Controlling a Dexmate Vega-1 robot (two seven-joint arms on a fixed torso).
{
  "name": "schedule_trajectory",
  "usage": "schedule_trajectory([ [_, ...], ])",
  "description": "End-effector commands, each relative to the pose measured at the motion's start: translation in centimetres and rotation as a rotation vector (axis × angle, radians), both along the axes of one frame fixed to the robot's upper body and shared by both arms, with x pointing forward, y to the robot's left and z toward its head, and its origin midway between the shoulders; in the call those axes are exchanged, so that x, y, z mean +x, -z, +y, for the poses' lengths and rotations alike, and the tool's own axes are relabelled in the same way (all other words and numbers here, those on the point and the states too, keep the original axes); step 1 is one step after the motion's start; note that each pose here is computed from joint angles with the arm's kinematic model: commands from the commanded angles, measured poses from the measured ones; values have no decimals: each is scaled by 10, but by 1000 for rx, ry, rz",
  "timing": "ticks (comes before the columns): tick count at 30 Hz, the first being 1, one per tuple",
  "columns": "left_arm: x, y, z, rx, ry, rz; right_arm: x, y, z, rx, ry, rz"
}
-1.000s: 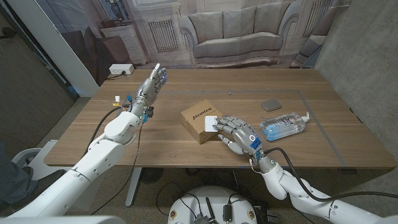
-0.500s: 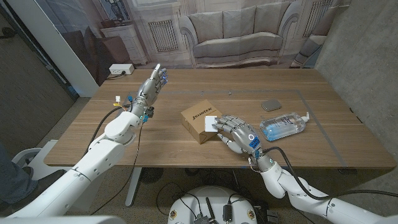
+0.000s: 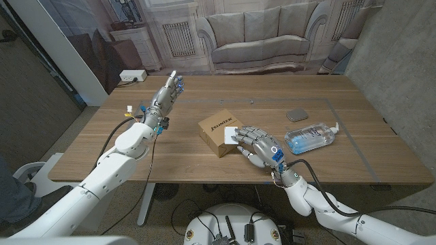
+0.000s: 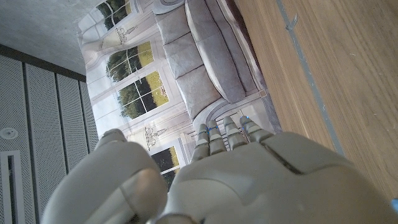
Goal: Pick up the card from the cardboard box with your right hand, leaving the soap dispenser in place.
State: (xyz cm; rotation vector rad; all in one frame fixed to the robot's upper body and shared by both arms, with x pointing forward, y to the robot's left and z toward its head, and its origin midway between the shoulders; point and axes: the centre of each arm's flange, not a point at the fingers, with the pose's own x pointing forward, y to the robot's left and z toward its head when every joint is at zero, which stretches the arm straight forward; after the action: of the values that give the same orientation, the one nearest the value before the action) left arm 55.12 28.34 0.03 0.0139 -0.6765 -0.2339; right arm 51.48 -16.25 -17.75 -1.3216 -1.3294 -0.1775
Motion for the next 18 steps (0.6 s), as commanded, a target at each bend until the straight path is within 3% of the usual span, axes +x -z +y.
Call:
schedule_trajectory([
  [1, -4, 2, 2, -4, -13, -2, 5, 0, 2, -4, -7, 12],
  [18, 5, 0, 2, -9, -7, 2, 9, -3, 0, 11, -4, 3],
])
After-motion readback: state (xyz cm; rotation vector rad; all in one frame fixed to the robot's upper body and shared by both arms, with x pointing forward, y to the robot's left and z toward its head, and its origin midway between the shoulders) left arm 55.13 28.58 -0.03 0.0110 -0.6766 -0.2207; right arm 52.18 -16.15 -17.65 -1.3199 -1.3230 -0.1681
